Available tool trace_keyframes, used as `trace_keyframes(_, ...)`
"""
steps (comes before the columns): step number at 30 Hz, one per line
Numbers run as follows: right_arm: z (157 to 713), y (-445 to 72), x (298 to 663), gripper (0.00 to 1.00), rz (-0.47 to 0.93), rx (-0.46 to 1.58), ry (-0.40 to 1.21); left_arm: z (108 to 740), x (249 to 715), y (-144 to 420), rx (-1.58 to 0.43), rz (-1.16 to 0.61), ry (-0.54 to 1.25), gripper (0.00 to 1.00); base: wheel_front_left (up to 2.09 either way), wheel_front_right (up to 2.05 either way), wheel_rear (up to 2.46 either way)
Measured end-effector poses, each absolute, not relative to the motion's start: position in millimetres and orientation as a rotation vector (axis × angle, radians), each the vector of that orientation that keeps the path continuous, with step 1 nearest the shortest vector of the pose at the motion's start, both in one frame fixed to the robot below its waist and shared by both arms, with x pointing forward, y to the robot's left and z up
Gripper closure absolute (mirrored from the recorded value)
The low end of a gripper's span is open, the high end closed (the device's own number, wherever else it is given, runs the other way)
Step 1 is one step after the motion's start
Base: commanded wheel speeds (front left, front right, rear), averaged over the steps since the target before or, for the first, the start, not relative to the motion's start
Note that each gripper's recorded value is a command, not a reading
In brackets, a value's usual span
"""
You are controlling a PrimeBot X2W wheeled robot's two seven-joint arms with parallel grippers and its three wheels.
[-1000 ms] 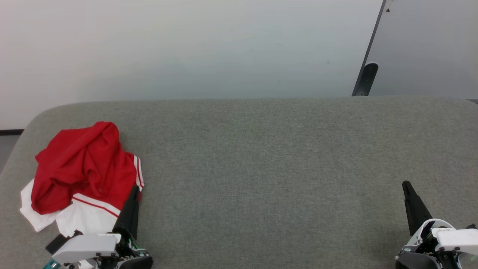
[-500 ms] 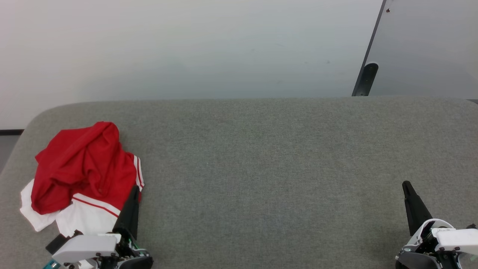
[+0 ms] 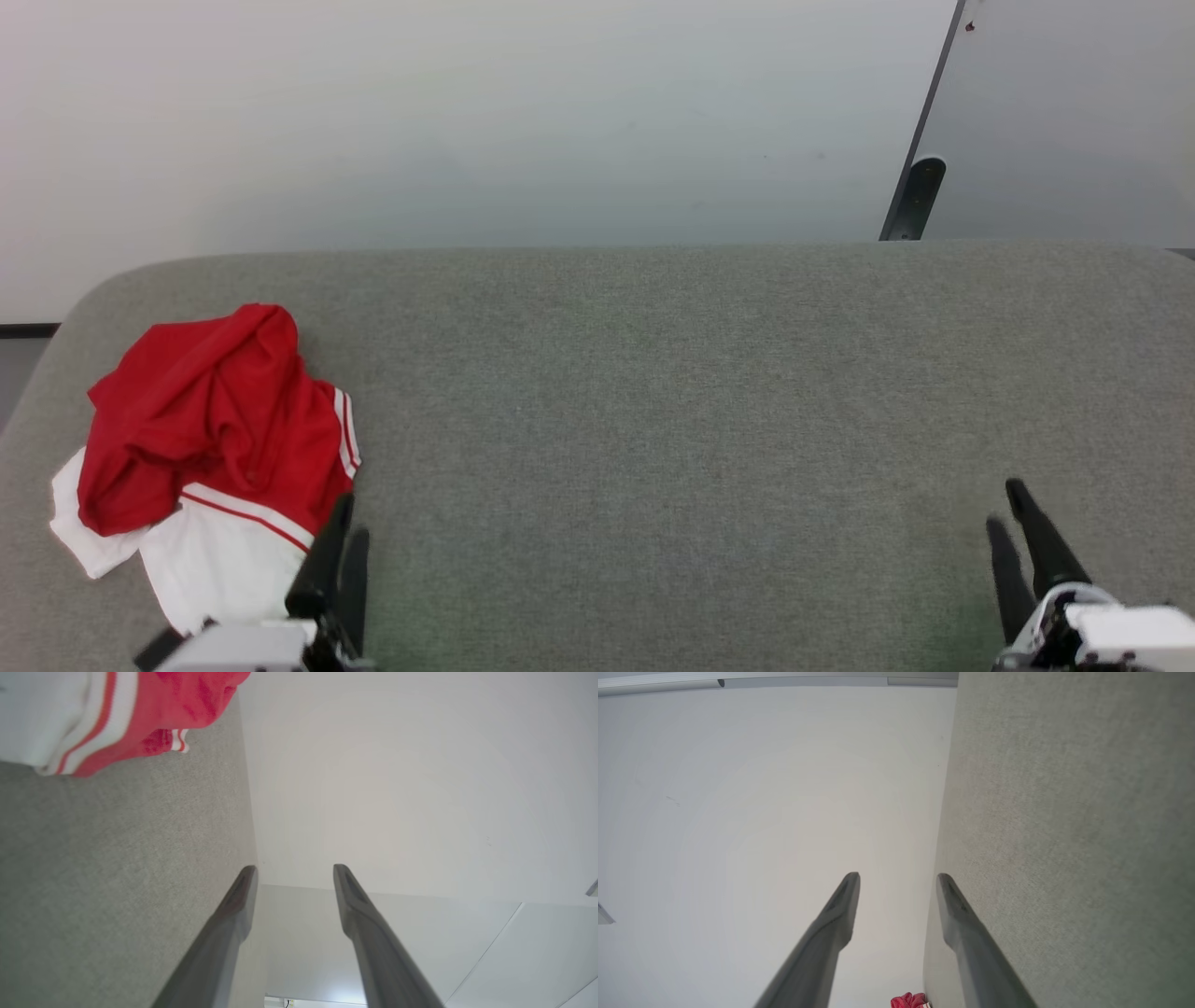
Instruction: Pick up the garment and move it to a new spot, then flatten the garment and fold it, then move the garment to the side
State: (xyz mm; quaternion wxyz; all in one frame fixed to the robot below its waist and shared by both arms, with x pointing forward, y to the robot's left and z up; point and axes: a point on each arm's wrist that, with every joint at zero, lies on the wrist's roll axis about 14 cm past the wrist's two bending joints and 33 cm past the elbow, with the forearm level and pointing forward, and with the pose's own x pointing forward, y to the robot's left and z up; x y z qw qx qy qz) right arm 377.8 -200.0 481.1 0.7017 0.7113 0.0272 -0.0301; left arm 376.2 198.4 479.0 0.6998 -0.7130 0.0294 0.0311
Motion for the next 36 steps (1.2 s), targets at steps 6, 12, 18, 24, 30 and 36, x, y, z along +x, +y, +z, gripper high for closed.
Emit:
trace_keyframes(6,472,-200,372,0.00,-0.095,1.585,0.075,472,370,199,-1.581,0.097,0.071,0.00,0.00,0.00,0.00)
trace_keyframes(12,476,-201,373,0.00,-0.091,1.543,0.064,477,372,201,-1.523,0.095,0.049,0.00,0.00,0.00,0.00)
trace_keyframes(18,477,-203,373,0.00,-0.084,1.445,0.069,481,373,203,-1.408,0.091,0.044,0.00,0.00,0.00,0.00)
trace_keyframes(24,481,-202,375,0.00,-0.062,1.337,0.076,486,374,204,-1.284,0.085,0.036,0.00,0.00,0.00,0.00)
trace_keyframes(30,491,-201,380,0.00,-0.027,1.246,0.065,492,376,206,-1.154,0.082,0.021,0.00,0.00,0.00,0.00)
trace_keyframes(36,497,-202,383,0.00,-0.001,1.112,0.064,493,376,208,-1.001,0.079,0.023,0.00,0.00,0.00,0.00)
